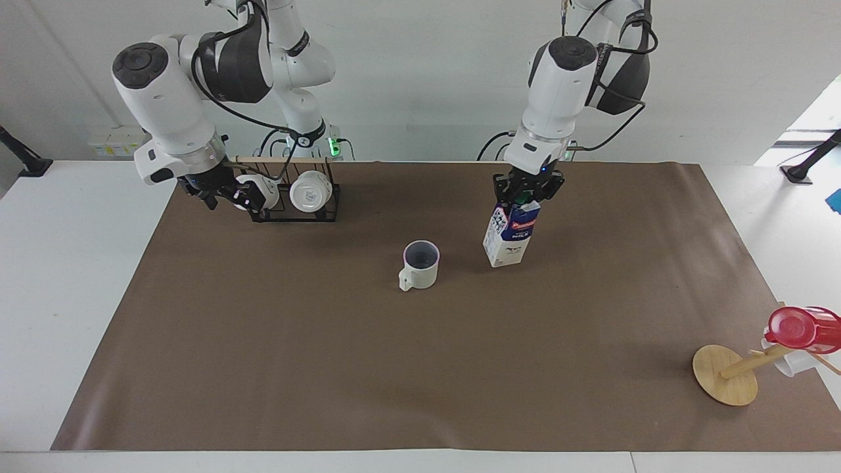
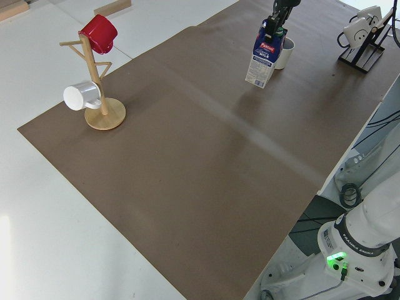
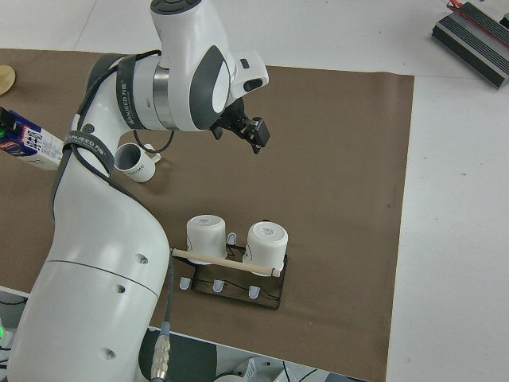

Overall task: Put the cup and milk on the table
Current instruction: 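Carry the carton beside the mug with the left gripper while the right gripper withdraws, then lower the carton, open the left gripper and withdraw it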

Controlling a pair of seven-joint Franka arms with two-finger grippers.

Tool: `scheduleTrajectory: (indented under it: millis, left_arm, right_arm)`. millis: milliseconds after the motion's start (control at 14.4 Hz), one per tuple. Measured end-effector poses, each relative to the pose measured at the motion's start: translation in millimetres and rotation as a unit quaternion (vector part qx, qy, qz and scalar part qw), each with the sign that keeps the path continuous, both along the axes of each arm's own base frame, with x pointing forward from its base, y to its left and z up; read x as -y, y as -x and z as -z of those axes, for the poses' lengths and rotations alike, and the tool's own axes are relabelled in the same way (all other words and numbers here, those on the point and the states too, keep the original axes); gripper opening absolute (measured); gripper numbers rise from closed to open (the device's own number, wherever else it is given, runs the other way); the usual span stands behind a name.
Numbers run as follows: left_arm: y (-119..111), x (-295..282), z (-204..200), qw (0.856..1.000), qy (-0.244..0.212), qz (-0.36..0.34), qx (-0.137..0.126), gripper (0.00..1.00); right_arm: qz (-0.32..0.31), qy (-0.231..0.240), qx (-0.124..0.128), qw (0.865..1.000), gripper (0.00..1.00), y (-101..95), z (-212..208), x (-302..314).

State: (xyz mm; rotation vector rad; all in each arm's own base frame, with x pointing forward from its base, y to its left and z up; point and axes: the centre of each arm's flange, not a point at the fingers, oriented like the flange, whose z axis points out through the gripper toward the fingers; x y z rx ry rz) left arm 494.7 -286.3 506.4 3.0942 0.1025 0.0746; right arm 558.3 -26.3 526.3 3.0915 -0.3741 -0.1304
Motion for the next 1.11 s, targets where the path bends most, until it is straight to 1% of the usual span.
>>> scheduleTrajectory:
  millis: [139, 208, 346, 485, 554, 623, 762, 831, 970, 1108]
  left_arm:
    - [-8, 26, 15, 1.0, -0.002, 0.001, -0.007, 0.53]
    - [-11, 39, 23, 1.0, -0.001, -0.001, -0.006, 0.53]
    - [-17, 52, 36, 1.0, 0.002, -0.003, -0.002, 0.53]
    - [-20, 53, 39, 1.0, 0.003, -0.004, -0.001, 0.53]
    - [-21, 53, 39, 1.0, 0.003, -0.005, -0.001, 0.53]
    - [-21, 52, 39, 1.0, 0.003, -0.006, -0.001, 0.53]
    - [-20, 52, 41, 1.0, 0.003, -0.005, -0.001, 0.54]
    - [-20, 52, 43, 1.0, 0.003, -0.005, -0.001, 0.55]
    - [-20, 52, 46, 1.0, 0.001, 0.003, -0.002, 0.55]
    - [-19, 51, 48, 1.0, 0.0, 0.008, -0.003, 0.56]
  right_arm:
    - [-0.017, -0.004, 0.004, 1.0, 1.0, 4.0, -3, 28]
    - [-0.027, -0.005, 0.014, 1.0, 1.0, 4.4, -7, 39]
    - [-0.043, -0.002, 0.04, 0.998, 1.0, 2.4, -26, 48]
    - [-0.05, 0.002, 0.075, 0.996, 1.0, -0.8, -62, 43]
    - [-0.053, 0.004, 0.087, 0.995, 1.0, -0.1, -77, 39]
    - [-0.055, 0.004, 0.094, 0.994, 1.0, 1.6, -90, 37]
    - [-0.057, 0.005, 0.101, 0.993, 1.0, 5.6, -114, 34]
    - [-0.058, 0.004, 0.1, 0.993, 1.0, 8.6, -126, 32]
    - [-0.06, 0.002, 0.088, 0.994, 1.0, 16.9, -144, 29]
    - [-0.066, 0.0, 0.08, 0.995, 1.0, 22.4, -149, 22]
